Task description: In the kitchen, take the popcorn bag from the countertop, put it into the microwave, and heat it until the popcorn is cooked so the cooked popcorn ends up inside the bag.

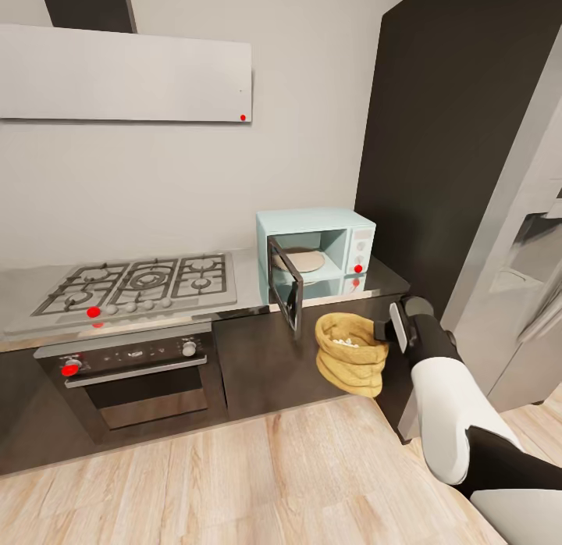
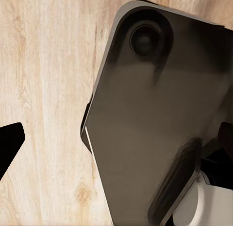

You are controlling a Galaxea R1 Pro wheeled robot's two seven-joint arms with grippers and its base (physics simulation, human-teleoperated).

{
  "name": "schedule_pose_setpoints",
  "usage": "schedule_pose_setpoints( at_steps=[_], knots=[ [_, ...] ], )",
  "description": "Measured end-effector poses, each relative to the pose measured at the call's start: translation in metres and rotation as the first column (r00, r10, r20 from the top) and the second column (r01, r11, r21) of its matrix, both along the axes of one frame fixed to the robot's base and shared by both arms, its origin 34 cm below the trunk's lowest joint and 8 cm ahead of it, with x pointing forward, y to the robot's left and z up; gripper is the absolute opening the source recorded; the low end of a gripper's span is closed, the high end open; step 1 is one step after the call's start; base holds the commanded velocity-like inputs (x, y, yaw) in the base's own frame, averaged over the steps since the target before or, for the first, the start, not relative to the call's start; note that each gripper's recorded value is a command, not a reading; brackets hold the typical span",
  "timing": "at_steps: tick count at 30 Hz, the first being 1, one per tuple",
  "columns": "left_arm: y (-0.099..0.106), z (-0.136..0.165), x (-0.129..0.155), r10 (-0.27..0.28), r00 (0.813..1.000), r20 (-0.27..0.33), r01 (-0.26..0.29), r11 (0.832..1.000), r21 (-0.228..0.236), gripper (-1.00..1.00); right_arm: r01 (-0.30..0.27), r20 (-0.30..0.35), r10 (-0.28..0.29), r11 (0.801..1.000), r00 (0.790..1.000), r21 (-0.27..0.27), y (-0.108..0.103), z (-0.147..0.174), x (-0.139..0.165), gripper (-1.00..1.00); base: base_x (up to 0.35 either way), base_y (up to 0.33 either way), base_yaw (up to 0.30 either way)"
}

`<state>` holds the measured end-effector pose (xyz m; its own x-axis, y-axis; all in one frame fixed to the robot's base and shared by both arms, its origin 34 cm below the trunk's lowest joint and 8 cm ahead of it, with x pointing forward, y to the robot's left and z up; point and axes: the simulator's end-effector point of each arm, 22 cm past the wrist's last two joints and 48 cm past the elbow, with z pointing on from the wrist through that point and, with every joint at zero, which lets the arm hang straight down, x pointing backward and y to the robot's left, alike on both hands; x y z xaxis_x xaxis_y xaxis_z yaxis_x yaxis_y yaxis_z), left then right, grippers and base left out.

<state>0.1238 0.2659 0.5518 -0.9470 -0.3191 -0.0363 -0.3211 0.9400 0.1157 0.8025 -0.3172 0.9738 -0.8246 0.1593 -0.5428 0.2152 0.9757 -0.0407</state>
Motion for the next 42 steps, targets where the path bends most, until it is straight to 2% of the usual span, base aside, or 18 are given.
schedule_pose_setpoints(
  at_steps=[7,9,12,16,22,24,28,34,38,42],
  knots=[
    [-0.001,0.000,0.000,-0.001,1.000,0.000,0.001,1.000,-0.001,1.00,-0.007,-0.031,0.007,1.000,1.000,-0.016,-0.001,-0.010,-0.005,-1.00,0.000,0.000,0.000],
    [-0.001,0.000,0.000,-0.002,1.000,0.000,0.002,1.000,-0.001,1.00,-0.007,-0.008,0.007,0.999,1.000,-0.031,-0.004,0.000,-0.001,-1.00,0.000,0.000,0.000],
    [-0.001,0.000,0.000,-0.002,1.000,0.000,0.002,1.000,-0.001,1.00,-0.019,0.054,0.024,0.996,0.998,-0.092,-0.008,0.029,0.011,-1.00,0.000,0.000,0.000],
    [-0.001,0.000,0.000,-0.002,1.000,0.000,0.002,1.000,-0.001,1.00,-0.001,0.104,0.013,0.994,0.994,-0.111,-0.019,0.050,0.017,-1.00,0.000,0.000,0.000],
    [-0.001,0.000,0.000,-0.001,1.000,0.000,0.001,1.000,-0.001,1.00,0.004,0.112,0.009,0.994,0.994,-0.110,-0.023,0.055,0.020,-1.00,0.000,0.000,0.000],
    [-0.001,0.000,0.000,-0.001,1.000,0.000,0.001,1.000,-0.001,1.00,0.014,0.147,0.002,0.994,0.989,-0.109,-0.030,0.082,0.032,-1.00,0.000,0.000,0.000],
    [-0.001,0.000,0.000,-0.001,1.000,0.000,0.001,1.000,-0.001,1.00,0.026,0.178,-0.007,0.994,0.984,-0.106,-0.038,0.104,0.041,-1.00,0.000,0.000,0.000],
    [-0.001,0.000,0.000,-0.001,1.000,0.000,0.001,1.000,-0.001,1.00,-0.007,0.143,0.018,0.997,0.990,-0.078,-0.025,0.113,0.054,-1.00,0.000,0.000,0.000],
    [-0.001,0.000,0.000,-0.001,1.000,0.000,0.001,1.000,-0.001,1.00,-0.014,0.160,0.026,0.997,0.987,-0.073,-0.021,0.134,0.063,-1.00,0.000,0.000,0.000],
    [-0.001,0.000,0.000,-0.001,1.000,0.000,0.001,1.000,-0.001,1.00,-0.030,0.152,0.040,0.997,0.988,-0.065,-0.013,0.137,0.067,-1.00,0.000,0.000,0.000]
  ],
)
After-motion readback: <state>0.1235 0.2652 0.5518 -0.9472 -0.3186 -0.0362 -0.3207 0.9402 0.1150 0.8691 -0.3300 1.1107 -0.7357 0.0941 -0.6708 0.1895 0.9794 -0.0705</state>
